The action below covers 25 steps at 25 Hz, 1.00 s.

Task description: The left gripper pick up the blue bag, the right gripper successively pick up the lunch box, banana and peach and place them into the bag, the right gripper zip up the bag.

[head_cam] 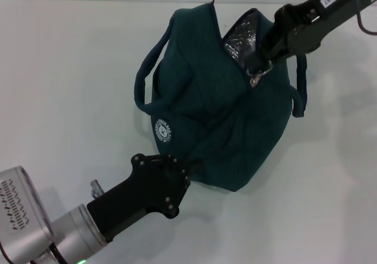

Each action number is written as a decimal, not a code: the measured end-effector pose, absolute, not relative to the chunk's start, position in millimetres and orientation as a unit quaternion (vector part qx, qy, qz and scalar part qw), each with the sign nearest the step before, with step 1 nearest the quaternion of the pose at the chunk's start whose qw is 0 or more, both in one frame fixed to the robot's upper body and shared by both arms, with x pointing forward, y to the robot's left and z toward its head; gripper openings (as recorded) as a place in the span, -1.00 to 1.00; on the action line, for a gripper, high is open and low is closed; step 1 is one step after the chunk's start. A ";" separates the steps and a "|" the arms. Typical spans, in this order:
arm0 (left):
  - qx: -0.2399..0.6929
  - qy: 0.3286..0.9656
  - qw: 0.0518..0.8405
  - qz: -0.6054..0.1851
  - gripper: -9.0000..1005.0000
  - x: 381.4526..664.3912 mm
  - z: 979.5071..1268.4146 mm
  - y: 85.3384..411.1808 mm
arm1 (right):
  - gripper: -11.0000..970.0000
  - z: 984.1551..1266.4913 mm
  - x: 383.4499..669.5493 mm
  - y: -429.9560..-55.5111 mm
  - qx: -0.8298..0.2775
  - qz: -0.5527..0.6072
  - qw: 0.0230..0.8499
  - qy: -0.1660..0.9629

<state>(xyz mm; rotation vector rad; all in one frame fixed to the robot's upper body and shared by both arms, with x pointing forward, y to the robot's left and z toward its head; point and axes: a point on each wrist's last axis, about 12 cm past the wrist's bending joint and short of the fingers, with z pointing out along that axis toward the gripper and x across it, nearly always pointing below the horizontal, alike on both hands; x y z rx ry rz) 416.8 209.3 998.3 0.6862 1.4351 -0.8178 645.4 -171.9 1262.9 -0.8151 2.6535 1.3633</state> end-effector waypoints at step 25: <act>0.300 0.618 0.632 -0.359 -0.90 419.7 1001.1 208.1 | -0.97 1280.5 624.5 -216.1 -0.267 0.500 0.049 0.822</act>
